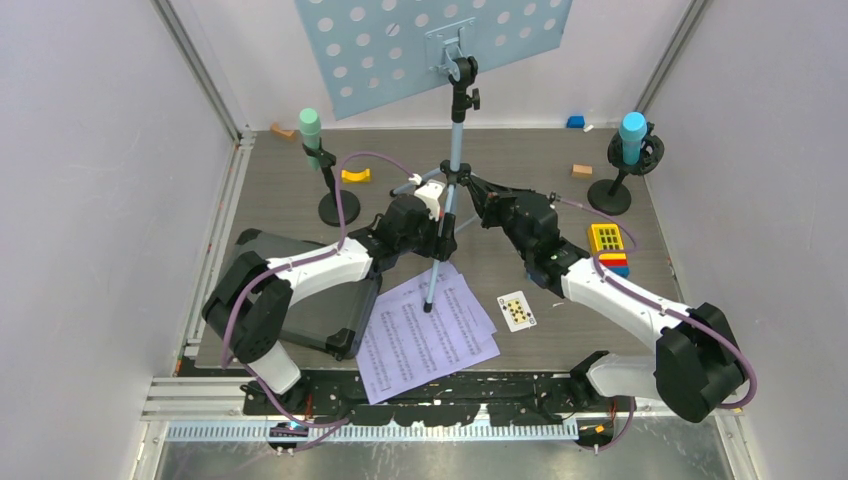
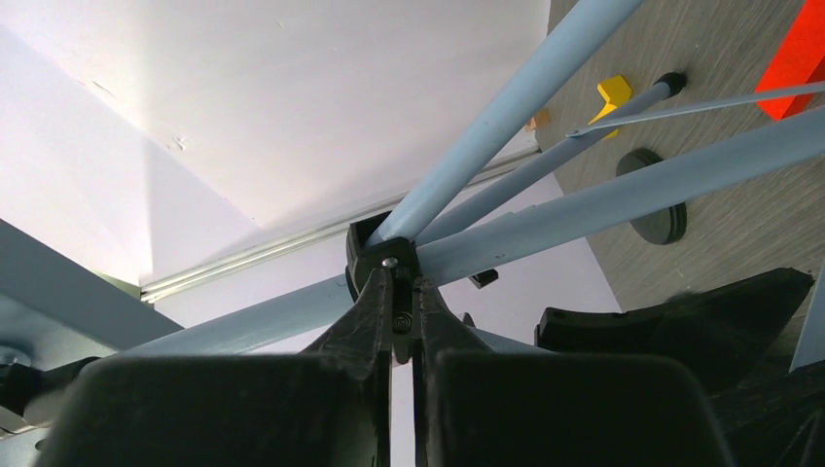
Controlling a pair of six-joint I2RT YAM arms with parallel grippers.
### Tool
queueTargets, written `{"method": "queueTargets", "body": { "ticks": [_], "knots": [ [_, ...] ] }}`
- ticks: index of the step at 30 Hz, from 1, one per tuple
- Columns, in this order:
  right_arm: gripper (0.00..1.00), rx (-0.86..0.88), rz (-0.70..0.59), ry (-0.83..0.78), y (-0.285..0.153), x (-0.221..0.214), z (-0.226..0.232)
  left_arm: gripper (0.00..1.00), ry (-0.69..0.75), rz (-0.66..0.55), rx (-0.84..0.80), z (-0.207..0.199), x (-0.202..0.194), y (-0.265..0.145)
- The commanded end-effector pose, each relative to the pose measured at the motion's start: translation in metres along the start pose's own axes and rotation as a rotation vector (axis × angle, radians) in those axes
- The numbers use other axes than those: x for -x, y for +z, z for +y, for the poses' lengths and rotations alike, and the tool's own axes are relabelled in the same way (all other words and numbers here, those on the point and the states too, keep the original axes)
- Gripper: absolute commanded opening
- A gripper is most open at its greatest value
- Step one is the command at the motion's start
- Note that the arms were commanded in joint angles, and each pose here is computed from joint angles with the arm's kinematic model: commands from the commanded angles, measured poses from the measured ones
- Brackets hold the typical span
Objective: Pack up the instrument practice props
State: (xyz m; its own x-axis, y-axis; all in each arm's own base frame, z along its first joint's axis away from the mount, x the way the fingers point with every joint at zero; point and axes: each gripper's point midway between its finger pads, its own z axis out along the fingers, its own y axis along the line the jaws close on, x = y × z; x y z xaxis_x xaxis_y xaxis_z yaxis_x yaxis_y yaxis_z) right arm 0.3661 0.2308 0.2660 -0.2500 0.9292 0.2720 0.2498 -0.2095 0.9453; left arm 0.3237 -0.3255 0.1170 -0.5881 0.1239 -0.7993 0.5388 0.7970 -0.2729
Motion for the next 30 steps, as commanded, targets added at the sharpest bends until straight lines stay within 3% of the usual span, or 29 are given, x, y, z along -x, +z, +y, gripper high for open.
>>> {"method": "queueTargets", "body": {
  "ticks": [1,7,11,17,27,30],
  "knots": [
    [0.01,0.055,0.01,-0.004,-0.003,-0.004,0.017,0.66,-0.001,-0.03,-0.012,-0.006,0.014,0.002],
    [0.0,0.05,-0.04,-0.483,0.009,0.0,0.013,0.66,-0.004,-0.022,-0.017,-0.008,0.01,0.003],
    [0.0,0.131,-0.037,-0.881,0.014,-0.001,0.016,0.66,0.001,-0.022,-0.015,-0.009,0.01,0.003],
    [0.0,0.338,0.006,-1.259,0.007,-0.017,0.03,0.66,0.009,-0.026,-0.018,-0.012,0.011,0.002],
    [0.0,0.687,0.211,-1.891,-0.034,-0.061,0.029,0.66,0.014,-0.02,-0.017,-0.012,0.011,0.002],
    [0.01,0.683,0.335,-2.215,-0.042,-0.066,0.0,0.66,0.018,-0.022,-0.016,-0.012,0.012,0.001]
  ]
}}
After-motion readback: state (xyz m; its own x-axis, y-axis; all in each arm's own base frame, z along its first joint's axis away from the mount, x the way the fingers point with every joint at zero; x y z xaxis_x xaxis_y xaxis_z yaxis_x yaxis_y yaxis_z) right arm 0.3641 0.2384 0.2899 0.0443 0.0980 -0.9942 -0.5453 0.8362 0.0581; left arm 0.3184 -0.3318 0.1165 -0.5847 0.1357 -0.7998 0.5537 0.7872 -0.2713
